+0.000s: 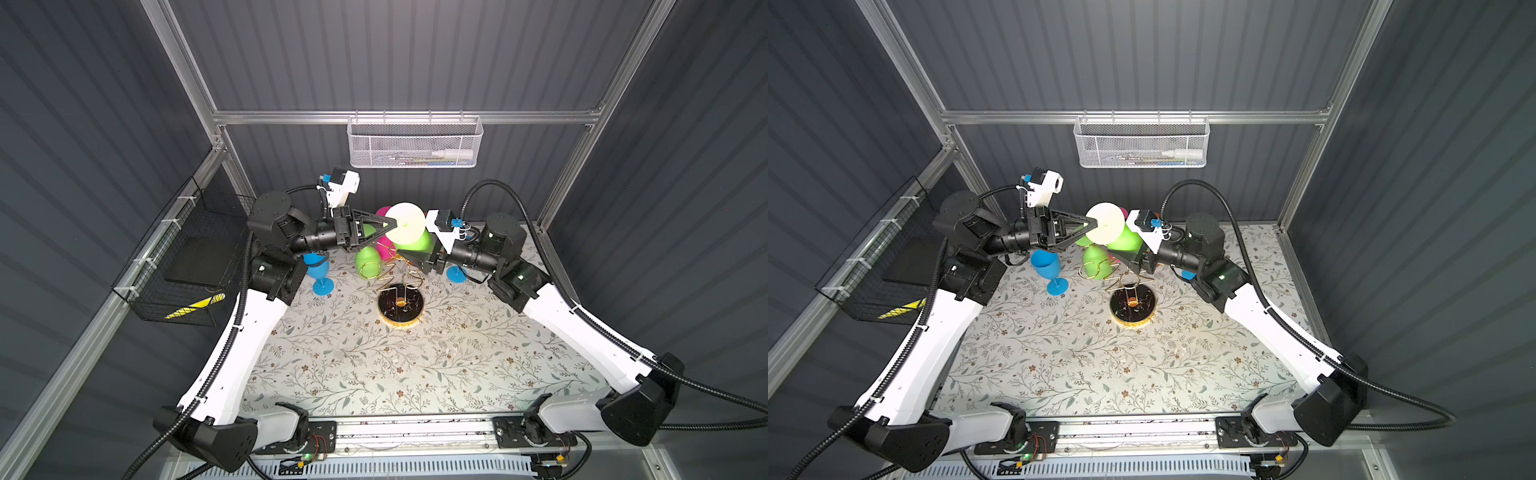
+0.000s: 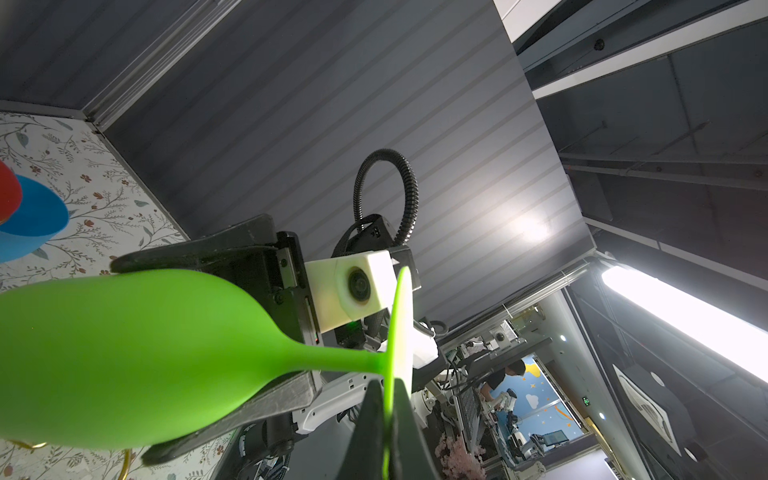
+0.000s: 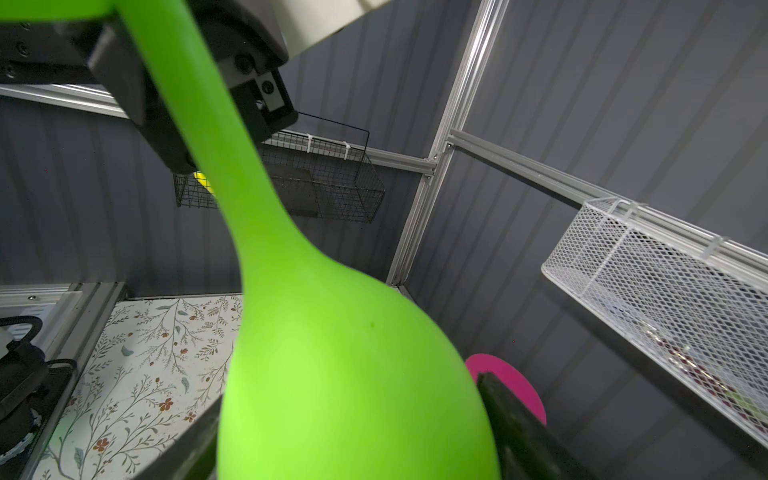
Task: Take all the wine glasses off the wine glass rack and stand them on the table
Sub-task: 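Grasp the lime-green glass bowl with the right gripper while the left holds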
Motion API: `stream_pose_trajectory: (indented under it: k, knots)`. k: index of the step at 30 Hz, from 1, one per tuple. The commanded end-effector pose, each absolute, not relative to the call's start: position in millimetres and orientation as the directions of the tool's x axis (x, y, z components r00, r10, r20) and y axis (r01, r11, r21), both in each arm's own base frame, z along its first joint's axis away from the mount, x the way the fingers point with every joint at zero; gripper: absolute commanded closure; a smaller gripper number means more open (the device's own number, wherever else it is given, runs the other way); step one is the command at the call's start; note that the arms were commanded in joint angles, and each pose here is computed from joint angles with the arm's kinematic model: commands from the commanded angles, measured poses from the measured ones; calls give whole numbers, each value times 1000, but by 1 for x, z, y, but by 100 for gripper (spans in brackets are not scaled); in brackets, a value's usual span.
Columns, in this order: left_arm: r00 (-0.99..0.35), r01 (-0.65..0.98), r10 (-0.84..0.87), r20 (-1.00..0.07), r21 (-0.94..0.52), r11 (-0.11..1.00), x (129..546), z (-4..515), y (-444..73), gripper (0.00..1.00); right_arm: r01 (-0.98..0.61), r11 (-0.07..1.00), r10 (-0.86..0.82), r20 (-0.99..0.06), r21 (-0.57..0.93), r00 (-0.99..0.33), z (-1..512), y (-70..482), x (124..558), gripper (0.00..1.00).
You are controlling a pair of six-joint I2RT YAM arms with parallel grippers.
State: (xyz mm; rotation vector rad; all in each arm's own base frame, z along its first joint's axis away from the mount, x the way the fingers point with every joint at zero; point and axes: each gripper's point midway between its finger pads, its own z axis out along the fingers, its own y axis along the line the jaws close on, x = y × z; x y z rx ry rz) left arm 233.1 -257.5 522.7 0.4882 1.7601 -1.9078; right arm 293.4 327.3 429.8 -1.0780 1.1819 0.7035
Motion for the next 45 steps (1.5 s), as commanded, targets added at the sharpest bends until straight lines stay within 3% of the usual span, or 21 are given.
stream_pose_trajectory:
  k: [1,2,5,8,10,17,25,29,36,45]
  knots:
    - [-773,633,-121,-623,-772,-62,227,531,-257,100,-883,376,-86,-959,-281,269,438,320,282,30]
    - [-768,638,-124,-628,-768,-61,228,531,-258,99,-883,378,-85,-960,-278,266,439,319,280,31]
    - [-739,668,-148,-657,-743,-37,230,531,-256,73,-890,385,-80,-969,-246,234,441,313,273,33]
    - [-701,702,-166,-693,-713,11,230,525,-253,41,-895,398,-82,-980,-201,184,438,304,265,35]
    - [-671,723,-175,-721,-688,63,233,517,-251,33,-891,424,-82,-986,-164,142,434,296,261,36]
    - [-444,793,-197,-874,-486,368,268,488,-235,28,-850,527,-79,-995,3,-53,427,257,238,40]
    - [45,827,-99,-994,-19,563,285,478,-217,32,-739,655,-117,-946,156,-303,394,230,238,41]
    - [278,785,-32,-960,207,583,278,486,-215,34,-733,648,-118,-924,206,-364,390,231,234,43]
    - [470,756,86,-879,451,475,269,476,-242,40,-713,658,-136,-894,240,-427,387,234,237,45]
    - [542,746,107,-834,535,396,266,470,-272,42,-700,651,-148,-856,293,-496,382,247,246,47]
